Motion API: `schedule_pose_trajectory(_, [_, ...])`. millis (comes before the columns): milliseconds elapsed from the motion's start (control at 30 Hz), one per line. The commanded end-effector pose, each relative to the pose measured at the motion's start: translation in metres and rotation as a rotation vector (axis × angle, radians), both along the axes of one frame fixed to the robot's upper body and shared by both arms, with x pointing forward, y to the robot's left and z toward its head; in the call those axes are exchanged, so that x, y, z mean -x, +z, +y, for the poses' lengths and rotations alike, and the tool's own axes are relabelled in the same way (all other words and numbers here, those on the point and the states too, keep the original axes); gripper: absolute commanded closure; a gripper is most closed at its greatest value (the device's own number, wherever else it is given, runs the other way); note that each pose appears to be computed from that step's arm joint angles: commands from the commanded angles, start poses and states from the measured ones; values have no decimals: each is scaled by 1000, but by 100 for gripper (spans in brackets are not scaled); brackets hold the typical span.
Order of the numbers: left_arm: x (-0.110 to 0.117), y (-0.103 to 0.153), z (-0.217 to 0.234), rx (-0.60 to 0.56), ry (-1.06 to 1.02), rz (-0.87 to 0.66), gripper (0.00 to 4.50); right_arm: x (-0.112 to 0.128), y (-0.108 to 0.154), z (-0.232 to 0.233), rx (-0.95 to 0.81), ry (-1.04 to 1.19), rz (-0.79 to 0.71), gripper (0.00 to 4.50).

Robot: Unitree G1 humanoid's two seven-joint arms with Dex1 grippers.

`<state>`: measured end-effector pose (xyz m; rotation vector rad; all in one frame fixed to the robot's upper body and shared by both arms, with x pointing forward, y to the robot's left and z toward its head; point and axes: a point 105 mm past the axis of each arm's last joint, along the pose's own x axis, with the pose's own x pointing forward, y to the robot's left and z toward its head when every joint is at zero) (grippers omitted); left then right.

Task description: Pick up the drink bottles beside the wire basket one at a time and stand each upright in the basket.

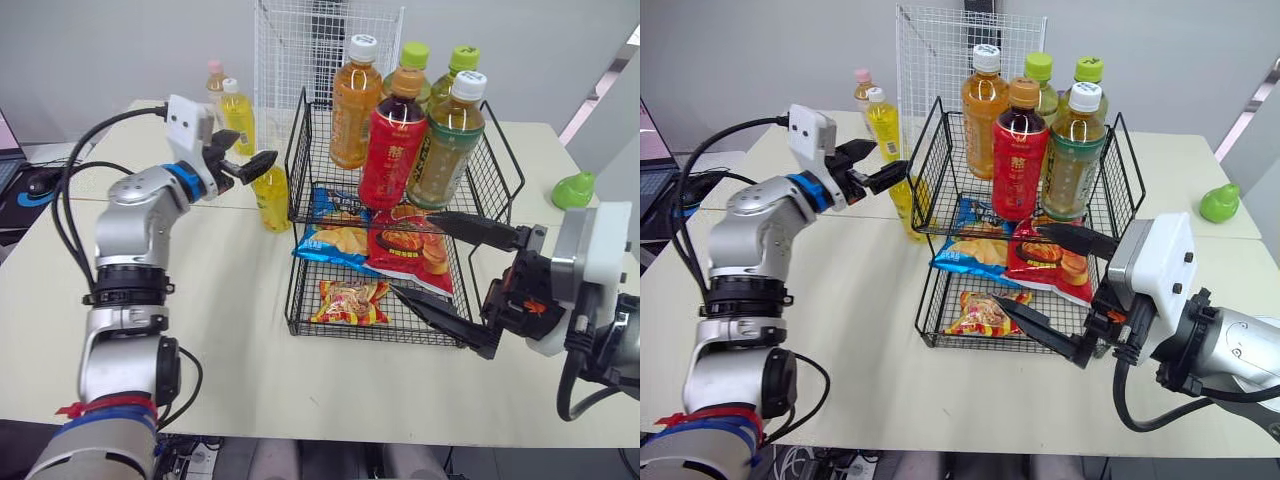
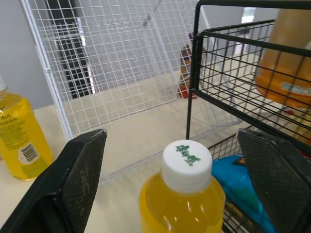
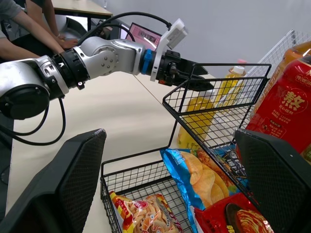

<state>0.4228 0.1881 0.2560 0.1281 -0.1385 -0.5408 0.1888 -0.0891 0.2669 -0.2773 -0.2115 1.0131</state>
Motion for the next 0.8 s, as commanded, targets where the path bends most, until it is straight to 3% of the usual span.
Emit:
schedule_pose_trajectory(33, [-4,5,-8,-15,91,-69,5,6,6,4,-1,20,-41,0])
schedule_pose_trajectory(233, [-7,-4,-18,17,143,-54,5,5,7,6,-3,20,-42,0])
schedule_pose_trajectory(333, [-5,-5,-22,24,132,-51,58,5,7,6,-8,18,-44,0])
schedule_pose_trajectory(633, [1,-4,-26,42,124,-54,314,3,6,7,-9,14,-45,0])
schedule_pose_trajectory(800, [9,3,-22,28,112,-78,313,2,5,6,1,8,-50,0])
